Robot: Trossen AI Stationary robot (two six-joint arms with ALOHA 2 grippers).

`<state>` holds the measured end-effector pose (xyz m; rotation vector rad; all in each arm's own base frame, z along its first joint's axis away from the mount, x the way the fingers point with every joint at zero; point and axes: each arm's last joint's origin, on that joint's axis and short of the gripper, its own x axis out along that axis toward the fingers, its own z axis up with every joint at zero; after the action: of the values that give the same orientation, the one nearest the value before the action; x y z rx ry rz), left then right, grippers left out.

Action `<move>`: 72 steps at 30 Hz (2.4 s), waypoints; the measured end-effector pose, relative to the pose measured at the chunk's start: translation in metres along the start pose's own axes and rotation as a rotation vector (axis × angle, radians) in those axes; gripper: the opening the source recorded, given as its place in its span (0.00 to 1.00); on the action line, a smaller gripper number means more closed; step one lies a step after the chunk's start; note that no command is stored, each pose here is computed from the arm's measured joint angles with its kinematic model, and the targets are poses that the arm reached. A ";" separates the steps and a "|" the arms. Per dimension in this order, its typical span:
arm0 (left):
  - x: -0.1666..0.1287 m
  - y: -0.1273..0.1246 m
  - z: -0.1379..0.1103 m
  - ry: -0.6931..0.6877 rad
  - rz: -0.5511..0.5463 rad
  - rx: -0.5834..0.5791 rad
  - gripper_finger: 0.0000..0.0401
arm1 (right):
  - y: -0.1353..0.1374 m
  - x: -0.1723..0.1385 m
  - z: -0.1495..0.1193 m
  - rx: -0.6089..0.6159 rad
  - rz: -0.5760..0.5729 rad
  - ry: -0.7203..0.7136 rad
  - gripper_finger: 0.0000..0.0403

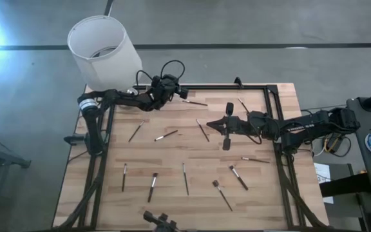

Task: Put items in baskets/containers
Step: Put the eyeshadow brush into the transparent organizer

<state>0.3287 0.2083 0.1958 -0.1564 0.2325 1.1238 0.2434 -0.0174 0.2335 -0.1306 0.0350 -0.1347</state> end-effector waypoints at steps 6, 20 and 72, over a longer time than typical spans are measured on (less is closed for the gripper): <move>0.000 -0.001 -0.001 0.017 -0.036 0.000 0.07 | 0.002 0.000 0.000 0.000 0.010 -0.001 0.02; -0.003 -0.002 -0.006 0.081 -0.028 0.052 0.15 | 0.010 -0.001 0.001 -0.002 0.035 -0.004 0.02; -0.187 0.073 -0.084 0.587 -0.115 0.176 0.00 | 0.074 0.017 -0.051 0.065 -0.032 0.300 0.02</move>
<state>0.1768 0.0562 0.1637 -0.3374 0.8318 0.9154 0.2675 0.0469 0.1731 -0.0448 0.3272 -0.1862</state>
